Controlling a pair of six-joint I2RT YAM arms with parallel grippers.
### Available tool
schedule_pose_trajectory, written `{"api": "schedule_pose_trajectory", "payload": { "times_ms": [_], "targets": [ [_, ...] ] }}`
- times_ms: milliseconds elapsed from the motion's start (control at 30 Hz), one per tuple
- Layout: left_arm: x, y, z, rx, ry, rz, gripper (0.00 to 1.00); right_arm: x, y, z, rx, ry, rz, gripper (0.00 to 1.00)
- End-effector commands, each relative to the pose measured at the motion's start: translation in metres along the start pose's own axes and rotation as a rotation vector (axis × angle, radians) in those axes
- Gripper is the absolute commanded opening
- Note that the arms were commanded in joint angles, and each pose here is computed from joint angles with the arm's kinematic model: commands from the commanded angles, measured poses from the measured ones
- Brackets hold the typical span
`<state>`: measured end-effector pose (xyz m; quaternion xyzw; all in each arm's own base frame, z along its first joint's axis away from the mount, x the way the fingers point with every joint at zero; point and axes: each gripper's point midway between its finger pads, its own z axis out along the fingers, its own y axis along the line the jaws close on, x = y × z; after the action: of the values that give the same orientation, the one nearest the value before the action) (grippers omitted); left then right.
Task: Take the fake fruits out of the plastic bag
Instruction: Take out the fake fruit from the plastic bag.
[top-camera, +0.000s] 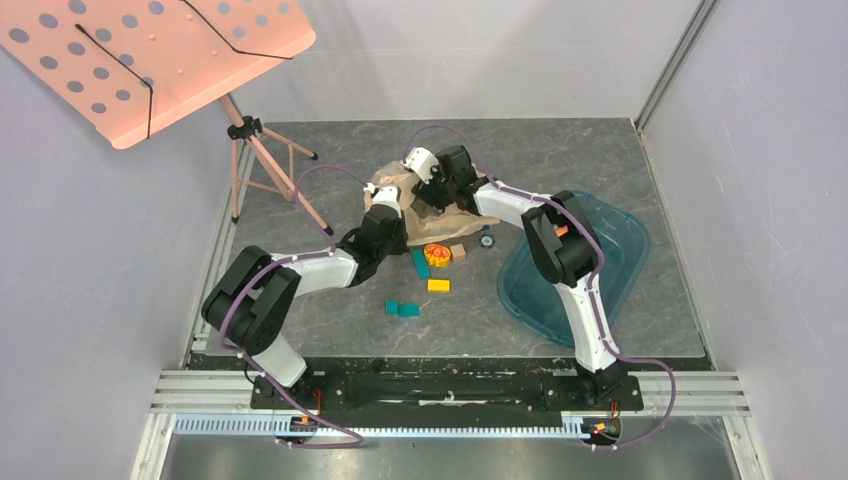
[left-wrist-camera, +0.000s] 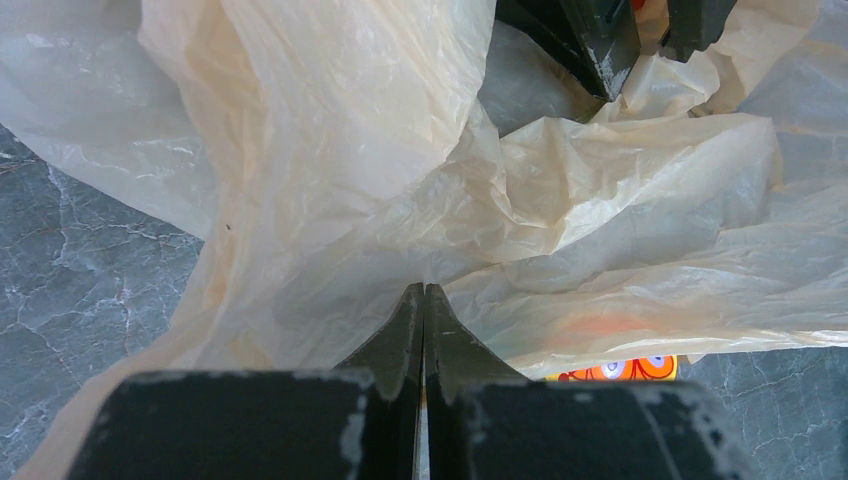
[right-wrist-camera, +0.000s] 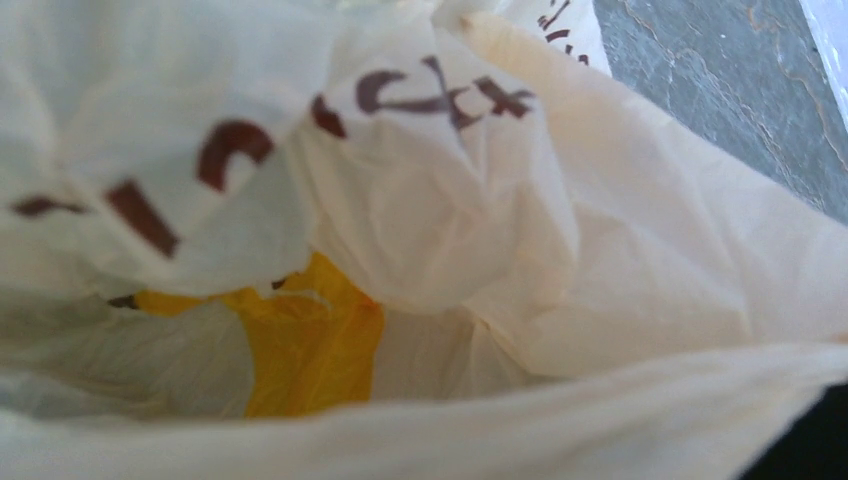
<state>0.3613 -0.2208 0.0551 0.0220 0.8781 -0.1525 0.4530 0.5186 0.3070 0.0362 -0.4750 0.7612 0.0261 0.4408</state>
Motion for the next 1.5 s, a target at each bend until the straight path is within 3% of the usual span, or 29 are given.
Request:
{"api": "schedule_pose_trajectory", "payload": {
  "times_ms": [0,167,367,1067,1467],
  "targets": [
    [-0.01,-0.008,0.005,0.017,-0.018,0.003,0.02,0.013,0.023,-0.001,-0.113,0.034,0.004,0.59],
    [-0.009,-0.009,0.006,0.019,-0.011,0.004,0.02,0.008,0.028,-0.019,-0.129,0.013,0.034,0.47],
    [-0.008,-0.009,0.007,0.02,-0.001,0.006,0.02,-0.005,0.034,-0.053,-0.135,-0.064,0.098,0.4],
    [-0.006,-0.014,0.008,0.039,0.01,-0.007,0.02,-0.068,0.079,-0.162,-0.345,-0.363,0.2,0.36],
    [-0.004,-0.015,0.008,0.047,0.018,-0.011,0.02,-0.109,0.08,-0.208,-0.386,-0.506,0.24,0.36]
  ]
}}
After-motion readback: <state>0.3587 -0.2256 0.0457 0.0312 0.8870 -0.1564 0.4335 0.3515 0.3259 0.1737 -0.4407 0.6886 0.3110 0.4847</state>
